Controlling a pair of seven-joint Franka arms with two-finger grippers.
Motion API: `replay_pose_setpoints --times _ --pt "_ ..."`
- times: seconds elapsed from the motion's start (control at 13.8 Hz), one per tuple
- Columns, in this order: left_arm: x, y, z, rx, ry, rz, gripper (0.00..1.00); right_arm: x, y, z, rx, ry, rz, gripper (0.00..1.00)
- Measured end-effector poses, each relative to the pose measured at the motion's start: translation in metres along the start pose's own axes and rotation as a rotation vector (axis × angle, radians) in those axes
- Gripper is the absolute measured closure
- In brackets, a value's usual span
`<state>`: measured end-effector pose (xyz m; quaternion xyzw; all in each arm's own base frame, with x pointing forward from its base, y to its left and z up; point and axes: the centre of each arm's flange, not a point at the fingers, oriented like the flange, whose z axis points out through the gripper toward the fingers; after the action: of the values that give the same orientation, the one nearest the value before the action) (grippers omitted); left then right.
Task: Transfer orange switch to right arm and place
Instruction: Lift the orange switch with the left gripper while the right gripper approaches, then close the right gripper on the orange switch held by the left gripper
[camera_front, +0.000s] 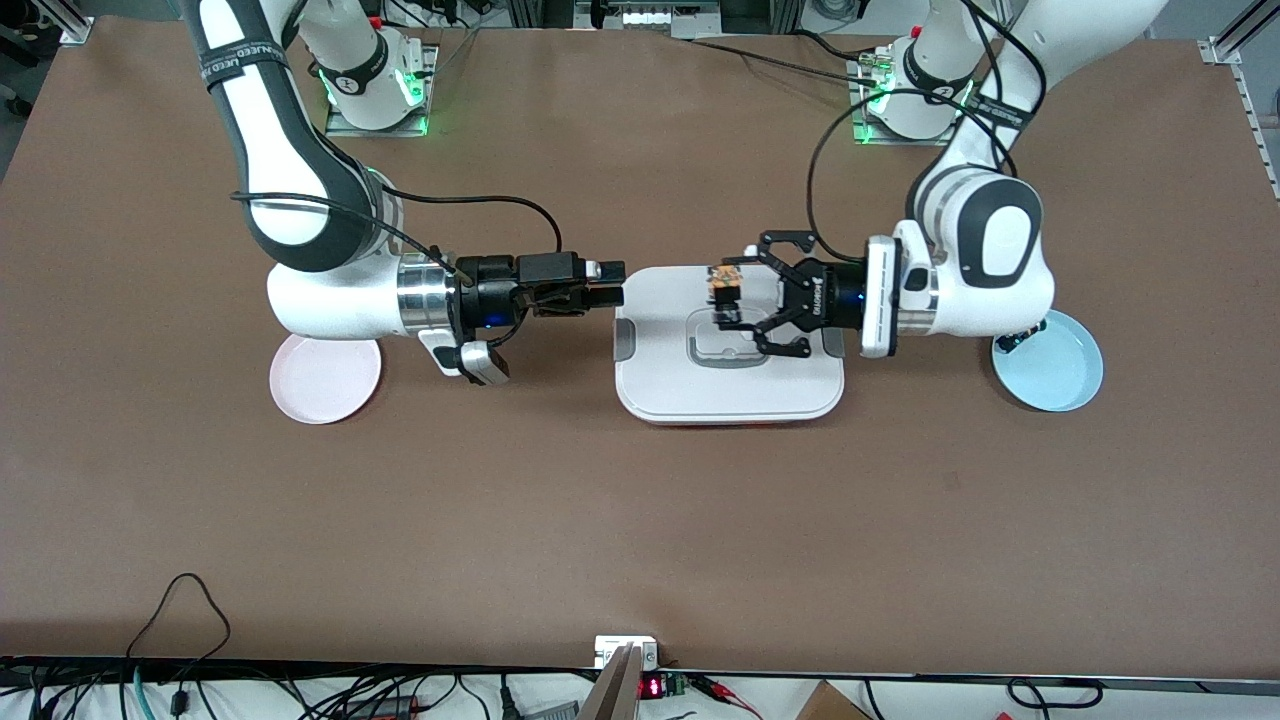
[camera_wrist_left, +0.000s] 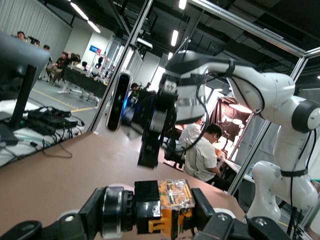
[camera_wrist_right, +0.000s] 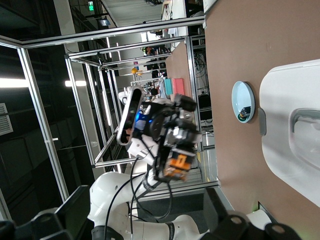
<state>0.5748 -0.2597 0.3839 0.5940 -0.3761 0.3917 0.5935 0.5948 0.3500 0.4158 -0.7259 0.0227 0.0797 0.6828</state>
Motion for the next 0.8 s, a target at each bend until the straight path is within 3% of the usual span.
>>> replay_pose_setpoints --times 0.36,0.58,0.8 --pt "0.018 0.007 0.024 0.025 -0.01 0.003 0.26 0.003 0.007 -0.001 0.004 0.003 0.014 0.0" --pt "0.019 0.013 0.042 0.049 -0.03 0.011 0.26 0.001 0.007 0.009 0.052 0.008 0.043 0.0" --pt "0.018 0.016 0.05 0.05 -0.038 0.021 0.26 -0.002 0.014 0.02 0.061 -0.002 0.104 0.0"
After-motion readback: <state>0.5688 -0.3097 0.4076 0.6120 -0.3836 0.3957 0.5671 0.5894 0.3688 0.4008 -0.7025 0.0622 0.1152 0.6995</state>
